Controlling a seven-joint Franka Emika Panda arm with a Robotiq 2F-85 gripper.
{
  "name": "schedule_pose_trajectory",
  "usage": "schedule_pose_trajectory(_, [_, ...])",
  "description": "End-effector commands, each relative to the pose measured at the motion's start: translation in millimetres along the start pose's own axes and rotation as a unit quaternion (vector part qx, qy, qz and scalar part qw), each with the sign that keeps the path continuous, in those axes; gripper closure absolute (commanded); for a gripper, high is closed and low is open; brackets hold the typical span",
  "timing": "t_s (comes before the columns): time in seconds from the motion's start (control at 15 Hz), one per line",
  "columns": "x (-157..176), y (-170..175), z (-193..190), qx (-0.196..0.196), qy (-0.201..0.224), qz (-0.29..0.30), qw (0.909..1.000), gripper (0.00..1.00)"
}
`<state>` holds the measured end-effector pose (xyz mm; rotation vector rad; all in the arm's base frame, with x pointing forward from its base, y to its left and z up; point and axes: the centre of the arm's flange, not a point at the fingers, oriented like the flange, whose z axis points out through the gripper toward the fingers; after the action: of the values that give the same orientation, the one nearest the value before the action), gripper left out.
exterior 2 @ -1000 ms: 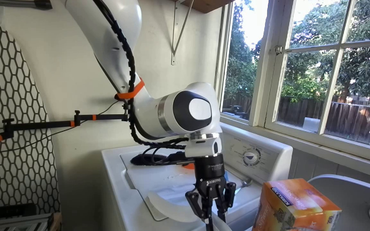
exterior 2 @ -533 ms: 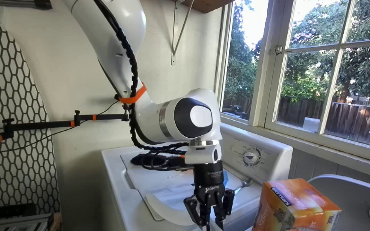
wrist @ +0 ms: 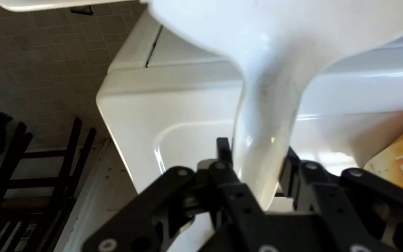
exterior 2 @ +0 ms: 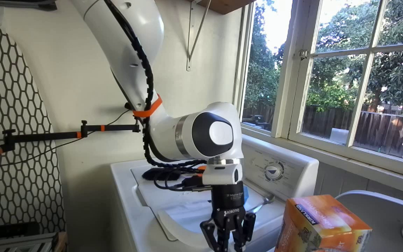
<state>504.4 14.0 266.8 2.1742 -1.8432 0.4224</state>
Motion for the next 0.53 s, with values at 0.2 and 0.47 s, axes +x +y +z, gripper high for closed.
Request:
schedule_pose_trajectory(0.2, [1.6,-2.9,4.7,-0.001,-0.012,-0.004,0.9999,0.90])
schedule_pose_trajectory(0.47, [1.9,-2.9,-0.9,0.004,-0.010,-0.009,0.9999,0.40])
